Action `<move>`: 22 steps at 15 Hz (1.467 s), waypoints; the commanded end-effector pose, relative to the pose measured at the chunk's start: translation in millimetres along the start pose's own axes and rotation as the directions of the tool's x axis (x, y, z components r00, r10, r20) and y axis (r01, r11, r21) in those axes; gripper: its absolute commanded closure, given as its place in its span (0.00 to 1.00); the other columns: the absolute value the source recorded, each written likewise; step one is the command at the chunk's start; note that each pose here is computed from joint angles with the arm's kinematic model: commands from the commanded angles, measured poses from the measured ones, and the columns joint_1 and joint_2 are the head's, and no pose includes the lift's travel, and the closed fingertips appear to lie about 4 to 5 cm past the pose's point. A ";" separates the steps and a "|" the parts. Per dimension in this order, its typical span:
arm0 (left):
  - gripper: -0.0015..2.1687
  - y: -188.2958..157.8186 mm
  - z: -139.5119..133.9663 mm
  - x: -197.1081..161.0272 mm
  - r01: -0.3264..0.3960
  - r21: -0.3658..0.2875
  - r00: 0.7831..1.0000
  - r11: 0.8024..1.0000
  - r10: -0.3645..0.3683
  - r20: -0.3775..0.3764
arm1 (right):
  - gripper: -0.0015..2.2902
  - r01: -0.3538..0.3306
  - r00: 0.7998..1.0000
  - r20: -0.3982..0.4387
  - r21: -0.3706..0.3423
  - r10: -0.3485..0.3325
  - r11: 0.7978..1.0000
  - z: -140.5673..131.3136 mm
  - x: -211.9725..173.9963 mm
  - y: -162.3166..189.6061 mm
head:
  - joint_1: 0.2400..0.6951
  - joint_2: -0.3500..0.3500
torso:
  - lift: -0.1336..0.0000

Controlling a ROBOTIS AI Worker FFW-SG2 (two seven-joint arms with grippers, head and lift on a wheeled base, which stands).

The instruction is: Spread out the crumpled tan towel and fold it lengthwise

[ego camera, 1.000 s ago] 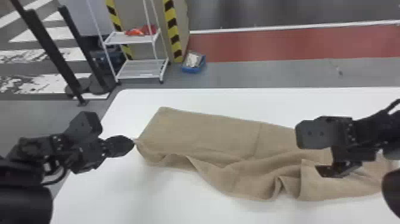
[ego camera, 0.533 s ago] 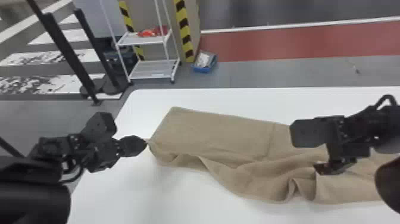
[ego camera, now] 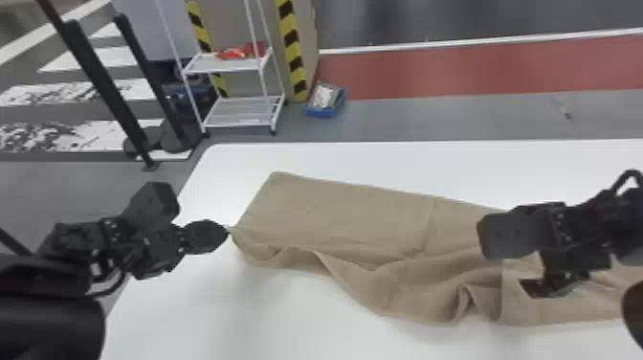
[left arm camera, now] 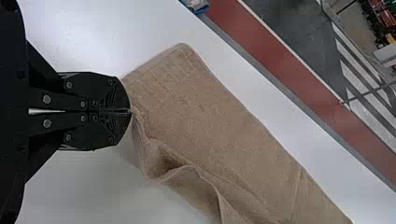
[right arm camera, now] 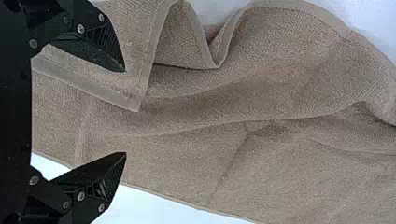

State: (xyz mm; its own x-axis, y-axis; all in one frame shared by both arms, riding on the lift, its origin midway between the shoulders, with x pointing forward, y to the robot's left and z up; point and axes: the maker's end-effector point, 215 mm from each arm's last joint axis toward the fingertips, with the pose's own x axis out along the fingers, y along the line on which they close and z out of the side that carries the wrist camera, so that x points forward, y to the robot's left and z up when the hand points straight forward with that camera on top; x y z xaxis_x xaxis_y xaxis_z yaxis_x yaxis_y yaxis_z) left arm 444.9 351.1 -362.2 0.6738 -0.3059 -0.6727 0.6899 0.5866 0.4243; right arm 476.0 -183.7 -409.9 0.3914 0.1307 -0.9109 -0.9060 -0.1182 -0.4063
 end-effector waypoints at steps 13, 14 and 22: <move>0.65 -1.6 -0.9 -1.1 0.003 0.011 1.000 1.000 -0.003 0.003 | 0.58 -0.045 0.998 0.052 0.185 0.036 0.982 -14.2 10.5 9.7 | 1.00 0.78 | 0.07; 0.65 -2.3 -1.4 -1.0 0.004 0.011 1.000 1.000 -0.004 0.002 | 0.58 -0.030 0.998 0.065 0.211 0.017 0.977 -18.6 3.0 3.0 | 1.00 0.77 | 0.07; 0.65 -3.8 4.9 1.8 0.000 0.013 1.000 1.000 0.000 0.010 | 0.58 0.068 0.990 0.098 0.275 -0.099 0.959 -76.9 -97.1 64.4 | 1.00 0.65 | 0.07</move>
State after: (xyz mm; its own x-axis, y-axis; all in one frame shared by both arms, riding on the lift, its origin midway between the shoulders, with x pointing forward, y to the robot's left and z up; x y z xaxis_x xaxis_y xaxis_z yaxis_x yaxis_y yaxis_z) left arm 444.0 346.6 -361.8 0.6770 -0.3116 -0.6667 0.6916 0.5792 0.4316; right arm 437.3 -275.8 -357.2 0.4746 0.2231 -0.8515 -0.8777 0.1922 -0.4389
